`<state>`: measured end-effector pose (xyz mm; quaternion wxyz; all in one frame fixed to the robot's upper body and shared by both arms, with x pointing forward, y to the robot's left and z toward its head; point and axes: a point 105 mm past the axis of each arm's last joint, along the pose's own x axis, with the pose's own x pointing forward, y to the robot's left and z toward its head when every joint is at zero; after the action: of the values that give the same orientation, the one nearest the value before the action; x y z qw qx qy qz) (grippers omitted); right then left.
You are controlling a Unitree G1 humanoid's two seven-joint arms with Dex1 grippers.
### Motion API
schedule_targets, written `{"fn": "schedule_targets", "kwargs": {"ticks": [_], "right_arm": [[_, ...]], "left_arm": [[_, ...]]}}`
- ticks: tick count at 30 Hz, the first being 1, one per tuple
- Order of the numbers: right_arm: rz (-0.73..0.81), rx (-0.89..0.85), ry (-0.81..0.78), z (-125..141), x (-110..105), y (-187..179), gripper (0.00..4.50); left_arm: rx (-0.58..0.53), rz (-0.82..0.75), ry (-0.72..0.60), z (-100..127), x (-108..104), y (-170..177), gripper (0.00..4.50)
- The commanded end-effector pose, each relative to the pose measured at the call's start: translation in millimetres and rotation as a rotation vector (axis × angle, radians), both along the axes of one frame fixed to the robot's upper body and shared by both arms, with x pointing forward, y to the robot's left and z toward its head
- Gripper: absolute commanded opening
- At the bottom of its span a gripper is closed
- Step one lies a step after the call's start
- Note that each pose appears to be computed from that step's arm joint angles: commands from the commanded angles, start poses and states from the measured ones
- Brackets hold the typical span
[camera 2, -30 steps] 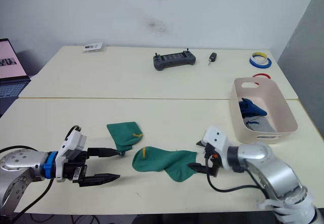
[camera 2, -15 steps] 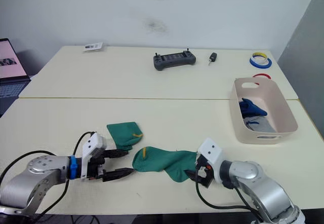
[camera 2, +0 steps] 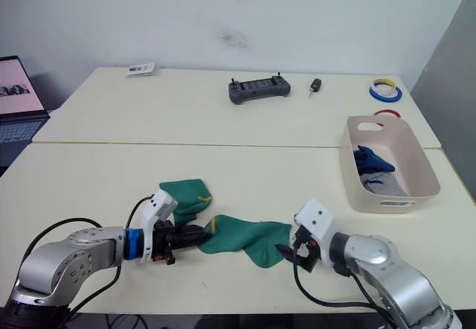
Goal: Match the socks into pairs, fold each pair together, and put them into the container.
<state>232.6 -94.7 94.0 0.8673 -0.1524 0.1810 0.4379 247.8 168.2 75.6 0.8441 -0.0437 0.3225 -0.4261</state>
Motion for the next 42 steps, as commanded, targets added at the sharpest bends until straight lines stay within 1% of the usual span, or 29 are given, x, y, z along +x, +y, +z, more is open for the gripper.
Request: {"fn": "schedule_targets", "kwargs": {"ticks": [1,5,9,10,12,15,16,19,22,23,25,28,31,33,36,39,41,42], "right_arm": [[-0.003,0.029,-0.026,8,-3,0,4.5],[-0.035,0.03,0.008,-1,-7,0,4.5],[-0.097,0.046,0.081,-16,-11,0,4.5],[-0.093,0.048,0.097,-19,-13,1,4.32],[-0.081,0.052,0.111,-23,-17,6,3.87],[-0.059,0.07,0.117,-23,-19,15,2.79],[-0.054,0.072,0.115,-23,-19,17,2.49],[-0.021,0.075,0.095,-18,-19,20,1.35],[0.041,0.074,0.083,-11,-23,23,0.27],[0.054,0.072,0.081,-10,-23,22,0.04],[0.103,0.071,0.077,-4,-24,22,0.04],[0.169,0.075,0.084,5,-28,21,0.04],[0.206,0.056,0.093,8,-27,17,0.04],[0.217,0.036,0.113,4,-26,16,0.04],[0.197,0.011,0.133,-5,-21,15,0.04],[0.182,-0.005,0.136,-9,-17,14,0.04],[0.172,-0.008,0.15,-11,-16,13,0.04],[0.171,-0.015,0.151,-12,-16,12,0.25]], "left_arm": [[-0.031,-0.039,0.015,1,-7,-8,0.05],[-0.02,-0.036,-0.015,7,-7,1,0.05],[-0.01,-0.032,-0.034,11,-10,8,0.05],[-0.01,-0.031,-0.036,12,-11,8,0.02],[-0.012,-0.027,-0.043,13,-11,9,0.0],[-0.017,-0.025,-0.057,16,-11,6,0.0],[-0.018,-0.026,-0.059,17,-11,5,0.0],[-0.015,-0.028,-0.067,19,-11,4,0.0],[-0.05,-0.063,-0.086,30,-15,5,0.0],[-0.056,-0.081,-0.09,34,-17,6,0.0],[-0.016,-0.097,-0.097,34,-21,17,0.0],[0.033,-0.059,-0.108,34,-20,38,0.0],[0.077,-0.052,-0.098,28,-24,50,0.0],[0.108,-0.045,-0.084,15,-28,54,0.0],[0.122,-0.032,-0.073,-2,-32,55,0.0],[0.098,-0.01,-0.069,-11,-32,54,0.0],[0.106,0.001,-0.084,-17,-30,56,0.0],[0.11,-0.005,-0.087,-19,-30,57,0.23]]}}
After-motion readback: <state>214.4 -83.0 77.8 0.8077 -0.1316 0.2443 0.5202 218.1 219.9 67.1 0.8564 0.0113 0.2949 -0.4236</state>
